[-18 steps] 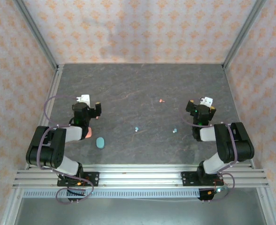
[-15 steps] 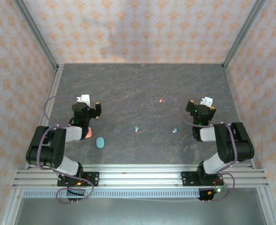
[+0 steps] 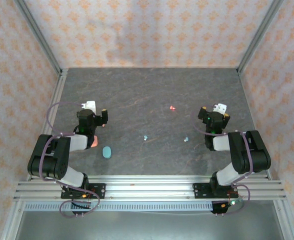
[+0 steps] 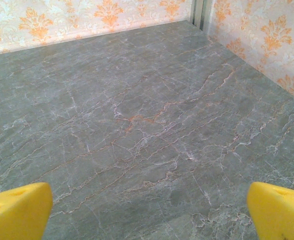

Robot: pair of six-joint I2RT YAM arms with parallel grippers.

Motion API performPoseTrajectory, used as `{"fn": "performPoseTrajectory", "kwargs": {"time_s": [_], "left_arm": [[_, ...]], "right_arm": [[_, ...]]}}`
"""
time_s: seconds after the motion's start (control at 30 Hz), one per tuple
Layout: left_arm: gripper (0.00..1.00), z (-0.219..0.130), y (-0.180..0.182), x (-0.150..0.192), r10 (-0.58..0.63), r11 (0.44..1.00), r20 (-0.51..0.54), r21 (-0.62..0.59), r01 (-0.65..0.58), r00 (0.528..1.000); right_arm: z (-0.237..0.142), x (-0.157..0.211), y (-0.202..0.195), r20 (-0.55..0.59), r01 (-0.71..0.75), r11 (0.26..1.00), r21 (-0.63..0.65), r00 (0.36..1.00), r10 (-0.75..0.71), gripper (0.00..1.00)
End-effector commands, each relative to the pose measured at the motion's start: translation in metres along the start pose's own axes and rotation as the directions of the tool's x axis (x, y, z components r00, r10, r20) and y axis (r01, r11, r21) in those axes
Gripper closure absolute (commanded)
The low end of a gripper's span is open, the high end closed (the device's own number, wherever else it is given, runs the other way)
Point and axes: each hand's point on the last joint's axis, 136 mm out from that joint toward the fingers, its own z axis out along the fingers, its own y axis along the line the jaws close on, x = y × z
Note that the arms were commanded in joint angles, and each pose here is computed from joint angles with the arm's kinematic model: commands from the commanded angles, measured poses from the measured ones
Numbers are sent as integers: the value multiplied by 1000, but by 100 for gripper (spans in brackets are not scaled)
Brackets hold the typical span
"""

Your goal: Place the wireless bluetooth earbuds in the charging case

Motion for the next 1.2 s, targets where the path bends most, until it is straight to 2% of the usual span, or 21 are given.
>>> {"fn": "performPoseTrajectory", "kwargs": {"time_s": [0.0, 1.0, 1.17], "left_arm": [[0, 1, 6, -7, -5, 1000, 27, -27, 6, 1000], [0, 1, 6, -7, -8, 1000, 26, -26, 9, 1000], [0, 0, 5, -16, -4, 1000, 4, -14, 4, 1000]], "right_arm": [[2, -4, 1, 13, -1, 1000, -7, 1000, 1, 1], [2, -4, 1, 13, -1, 1000, -6, 1000, 2, 1], [2, -4, 1, 5, -3, 1000, -8, 1000, 3, 1]]}}
